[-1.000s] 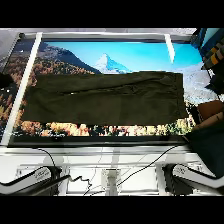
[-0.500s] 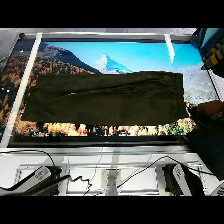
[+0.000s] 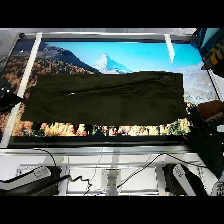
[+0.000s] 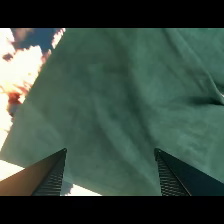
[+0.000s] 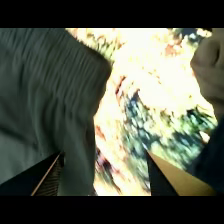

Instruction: Fold the clothes and pants, and hang the long-sleeved shirts on hangers.

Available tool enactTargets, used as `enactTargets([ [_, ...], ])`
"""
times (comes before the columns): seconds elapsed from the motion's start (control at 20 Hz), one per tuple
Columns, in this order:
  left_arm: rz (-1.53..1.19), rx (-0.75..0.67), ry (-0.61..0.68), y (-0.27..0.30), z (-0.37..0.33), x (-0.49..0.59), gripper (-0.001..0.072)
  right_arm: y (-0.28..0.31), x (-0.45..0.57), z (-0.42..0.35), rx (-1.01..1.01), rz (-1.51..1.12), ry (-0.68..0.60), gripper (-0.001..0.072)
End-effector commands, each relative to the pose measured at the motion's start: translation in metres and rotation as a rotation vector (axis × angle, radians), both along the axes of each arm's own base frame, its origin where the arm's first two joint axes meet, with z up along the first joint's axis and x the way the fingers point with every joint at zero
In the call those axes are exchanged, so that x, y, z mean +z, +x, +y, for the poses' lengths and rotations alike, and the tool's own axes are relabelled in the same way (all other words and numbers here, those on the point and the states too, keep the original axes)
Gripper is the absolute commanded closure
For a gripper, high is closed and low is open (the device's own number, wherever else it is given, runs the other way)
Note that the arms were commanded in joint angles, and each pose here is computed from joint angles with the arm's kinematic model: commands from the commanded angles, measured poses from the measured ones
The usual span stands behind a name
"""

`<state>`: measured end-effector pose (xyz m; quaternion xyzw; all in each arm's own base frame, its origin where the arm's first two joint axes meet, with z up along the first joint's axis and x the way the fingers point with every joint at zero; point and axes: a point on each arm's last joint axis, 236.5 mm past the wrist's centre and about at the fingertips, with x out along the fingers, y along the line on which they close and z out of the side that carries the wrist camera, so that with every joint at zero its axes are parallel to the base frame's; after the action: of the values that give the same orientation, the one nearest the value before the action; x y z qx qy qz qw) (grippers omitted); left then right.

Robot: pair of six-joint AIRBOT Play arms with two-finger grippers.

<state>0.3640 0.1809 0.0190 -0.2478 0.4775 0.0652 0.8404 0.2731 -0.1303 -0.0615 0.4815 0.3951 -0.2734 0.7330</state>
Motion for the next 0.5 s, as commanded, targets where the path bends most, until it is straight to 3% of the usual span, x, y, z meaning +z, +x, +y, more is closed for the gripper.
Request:
enactTargets([
  [0.0, 0.039, 0.101, -0.079, -0.007, 0.005, -0.008, 0.0077, 0.022, -0.019, -0.009, -0.091, -0.059, 0.062, 0.0160],
  [0.3, 0.101, 0.202, -0.172, -0.039, 0.021, -0.013, 0.0077, 0.040, -0.047, -0.004, -0.040, -0.090, 0.103, 0.0166],
  [0.35, 0.111, 0.230, -0.186, -0.042, 0.023, -0.014, 0.0077, 0.041, -0.052, -0.003, -0.030, -0.089, 0.109, 0.0241],
  [0.45, 0.126, 0.259, -0.205, -0.048, 0.022, -0.021, 0.0077, 0.044, -0.055, -0.002, 0.008, -0.100, 0.092, 0.0296],
])
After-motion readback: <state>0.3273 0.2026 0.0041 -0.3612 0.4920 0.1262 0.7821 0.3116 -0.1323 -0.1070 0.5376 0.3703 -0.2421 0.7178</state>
